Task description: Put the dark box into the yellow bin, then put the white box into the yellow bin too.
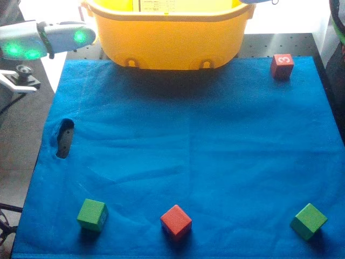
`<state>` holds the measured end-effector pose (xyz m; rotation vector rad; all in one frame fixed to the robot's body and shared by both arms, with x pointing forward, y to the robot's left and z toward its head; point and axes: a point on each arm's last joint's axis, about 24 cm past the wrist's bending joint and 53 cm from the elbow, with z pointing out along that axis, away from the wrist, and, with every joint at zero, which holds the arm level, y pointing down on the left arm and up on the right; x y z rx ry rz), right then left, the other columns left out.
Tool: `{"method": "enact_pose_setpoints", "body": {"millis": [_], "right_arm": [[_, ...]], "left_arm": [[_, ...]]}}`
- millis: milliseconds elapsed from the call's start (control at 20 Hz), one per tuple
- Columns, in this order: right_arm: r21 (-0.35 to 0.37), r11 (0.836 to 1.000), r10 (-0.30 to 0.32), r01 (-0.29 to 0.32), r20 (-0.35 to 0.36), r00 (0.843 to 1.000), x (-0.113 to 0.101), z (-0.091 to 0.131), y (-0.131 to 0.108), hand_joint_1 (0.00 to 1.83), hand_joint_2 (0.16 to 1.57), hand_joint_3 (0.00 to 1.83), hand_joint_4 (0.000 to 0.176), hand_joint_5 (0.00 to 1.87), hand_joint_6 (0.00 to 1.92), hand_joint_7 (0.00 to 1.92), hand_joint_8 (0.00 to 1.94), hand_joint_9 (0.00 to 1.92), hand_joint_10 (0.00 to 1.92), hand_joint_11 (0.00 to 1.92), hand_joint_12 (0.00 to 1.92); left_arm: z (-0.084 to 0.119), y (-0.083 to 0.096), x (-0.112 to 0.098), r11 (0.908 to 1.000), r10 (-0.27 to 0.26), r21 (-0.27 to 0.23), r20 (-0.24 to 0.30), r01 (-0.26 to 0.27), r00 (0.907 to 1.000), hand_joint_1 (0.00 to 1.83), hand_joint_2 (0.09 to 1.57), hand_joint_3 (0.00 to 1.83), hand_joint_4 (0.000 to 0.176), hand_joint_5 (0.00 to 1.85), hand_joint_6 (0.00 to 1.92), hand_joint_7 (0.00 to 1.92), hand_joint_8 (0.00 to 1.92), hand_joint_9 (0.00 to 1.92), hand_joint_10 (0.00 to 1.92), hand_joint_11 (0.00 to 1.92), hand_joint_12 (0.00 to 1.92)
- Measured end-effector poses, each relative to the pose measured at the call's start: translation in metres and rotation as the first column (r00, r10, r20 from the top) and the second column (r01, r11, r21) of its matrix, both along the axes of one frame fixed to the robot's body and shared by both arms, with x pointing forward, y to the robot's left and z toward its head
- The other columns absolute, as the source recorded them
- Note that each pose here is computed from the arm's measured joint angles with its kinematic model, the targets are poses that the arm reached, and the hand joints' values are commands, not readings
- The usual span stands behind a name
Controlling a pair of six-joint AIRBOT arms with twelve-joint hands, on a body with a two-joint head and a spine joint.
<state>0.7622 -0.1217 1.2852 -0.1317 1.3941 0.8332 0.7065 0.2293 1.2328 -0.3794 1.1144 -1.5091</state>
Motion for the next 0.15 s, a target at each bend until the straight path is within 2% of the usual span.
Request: {"method": "enact_pose_setpoints", "body": {"millis": [50,150], "right_arm": [[-0.003,1.0,-0.001,0.001,-0.002,1.0,-0.0001,-0.0006,-0.0007,0.81,0.78,0.0,0.176,0.0,0.0,0.05,0.01,0.03,0.01,0.04,0.01],[-0.007,1.0,-0.004,0.004,-0.007,1.0,-0.0002,-0.0016,-0.0026,0.82,0.78,0.0,0.176,0.0,0.0,0.03,0.0,0.02,0.0,0.03,0.0]], "left_arm": [[0.003,0.004,0.0001,0.9999,0.005,0.015,0.003,-0.005,1.0,0.94,0.73,0.01,0.118,0.14,0.0,0.2,0.0,0.17,0.0,0.14,0.01],[0.0097,0.014,0.0009,0.9992,0.022,0.032,0.01,-0.023,0.9997,0.94,0.74,0.01,0.12,0.15,0.0,0.22,0.01,0.21,0.02,0.2,0.03]]}}
